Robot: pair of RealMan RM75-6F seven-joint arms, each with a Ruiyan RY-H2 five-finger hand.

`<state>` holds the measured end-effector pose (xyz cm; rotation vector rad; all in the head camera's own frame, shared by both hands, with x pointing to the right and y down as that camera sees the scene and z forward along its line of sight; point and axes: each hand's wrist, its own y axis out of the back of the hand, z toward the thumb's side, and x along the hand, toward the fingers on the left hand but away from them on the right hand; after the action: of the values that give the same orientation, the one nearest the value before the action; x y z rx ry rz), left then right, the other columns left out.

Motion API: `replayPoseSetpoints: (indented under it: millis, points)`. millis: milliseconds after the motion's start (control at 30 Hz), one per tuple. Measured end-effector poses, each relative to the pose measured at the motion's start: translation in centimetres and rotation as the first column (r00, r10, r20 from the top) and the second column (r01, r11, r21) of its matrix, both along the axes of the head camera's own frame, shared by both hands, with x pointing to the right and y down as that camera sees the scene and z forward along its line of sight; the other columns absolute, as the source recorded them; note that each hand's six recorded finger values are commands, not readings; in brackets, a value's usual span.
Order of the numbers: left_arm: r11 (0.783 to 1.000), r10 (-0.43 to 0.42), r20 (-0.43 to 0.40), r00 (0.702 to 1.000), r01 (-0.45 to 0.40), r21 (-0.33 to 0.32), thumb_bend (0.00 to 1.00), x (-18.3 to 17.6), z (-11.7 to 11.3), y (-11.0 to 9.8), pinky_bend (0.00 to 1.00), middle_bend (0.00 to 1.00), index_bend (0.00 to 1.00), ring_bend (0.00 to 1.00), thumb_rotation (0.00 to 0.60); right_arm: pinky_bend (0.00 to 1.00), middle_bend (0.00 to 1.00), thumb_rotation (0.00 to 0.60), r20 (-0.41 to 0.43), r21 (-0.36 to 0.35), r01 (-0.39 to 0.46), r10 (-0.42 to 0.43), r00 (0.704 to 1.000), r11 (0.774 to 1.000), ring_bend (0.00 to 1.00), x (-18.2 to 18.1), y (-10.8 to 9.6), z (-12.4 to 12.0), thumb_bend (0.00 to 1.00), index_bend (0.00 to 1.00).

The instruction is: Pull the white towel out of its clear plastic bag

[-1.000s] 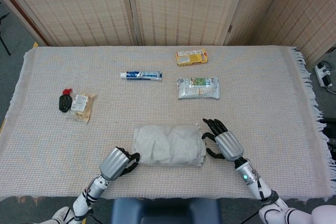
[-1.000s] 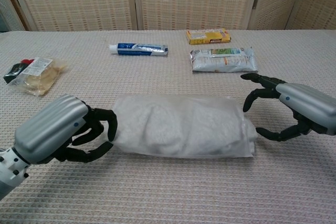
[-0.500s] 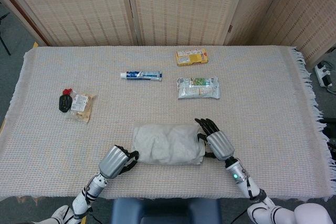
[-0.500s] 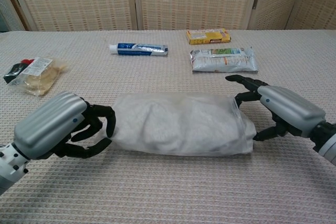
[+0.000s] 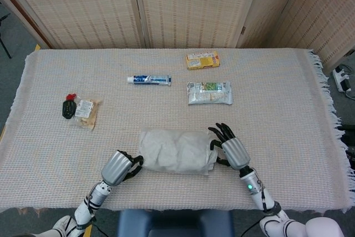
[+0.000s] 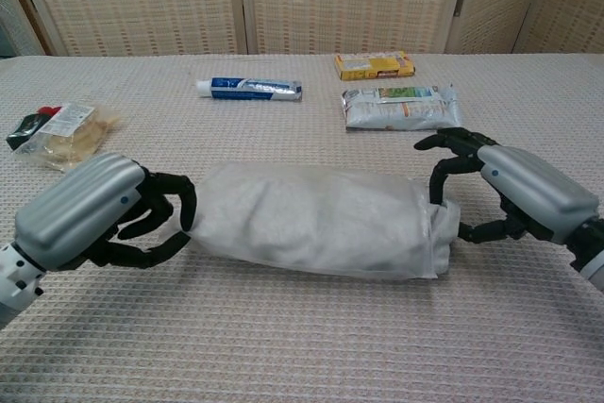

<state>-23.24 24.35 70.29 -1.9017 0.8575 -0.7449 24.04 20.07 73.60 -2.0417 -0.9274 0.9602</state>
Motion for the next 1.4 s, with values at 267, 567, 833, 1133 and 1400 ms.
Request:
replayPoseSetpoints:
  millis: [267,567,833,1133,1400]
  points:
    - [0.998,-0.059,0.046,0.997,0.057,0.041,0.52,-3.4,-0.1,-2.2,1.0,1.0,0.7,1.0,0.6,0.0,0.14,0.6,-0.074,0.048,-0.035,0.039,0.997,0.998,0.0,5.1,-0.9,-2.2,0.69,0.75]
    - [0.982,-0.177,0.155,0.972,0.163,0.1,0.52,-9.7,-0.6,-4.7,1.0,1.0,0.71,1.0,0.6,0.0,0.14,0.6,-0.177,0.101,-0.123,0.139,0.974,0.987,0.0,11.7,-2.7,-4.7,0.69,0.75]
    - [0.959,-0.277,0.218,0.936,0.257,0.116,0.51,-14.8,-1.3,-4.6,1.0,1.0,0.71,1.0,0.6,0.0,0.14,0.6,-0.263,0.165,-0.208,0.246,0.933,0.964,0.0,17.0,-4.4,-6.3,0.69,0.75]
    - [0.952,-0.305,0.183,0.935,0.299,0.057,0.34,-15.3,-1.4,-2.5,1.0,1.0,0.35,1.0,0.6,0.0,0.0,0.6,-0.283,0.099,-0.218,0.237,0.929,0.971,0.0,19.0,-4.1,-7.0,0.41,0.02]
    - [0.955,-0.292,0.162,0.943,0.296,-0.006,0.19,-13.5,-2.7,-2.3,0.39,0.42,0.22,0.29,0.6,0.0,0.0,0.6,-0.374,0.061,-0.185,0.195,0.907,0.981,0.0,19.2,-3.3,-9.4,0.11,0.0]
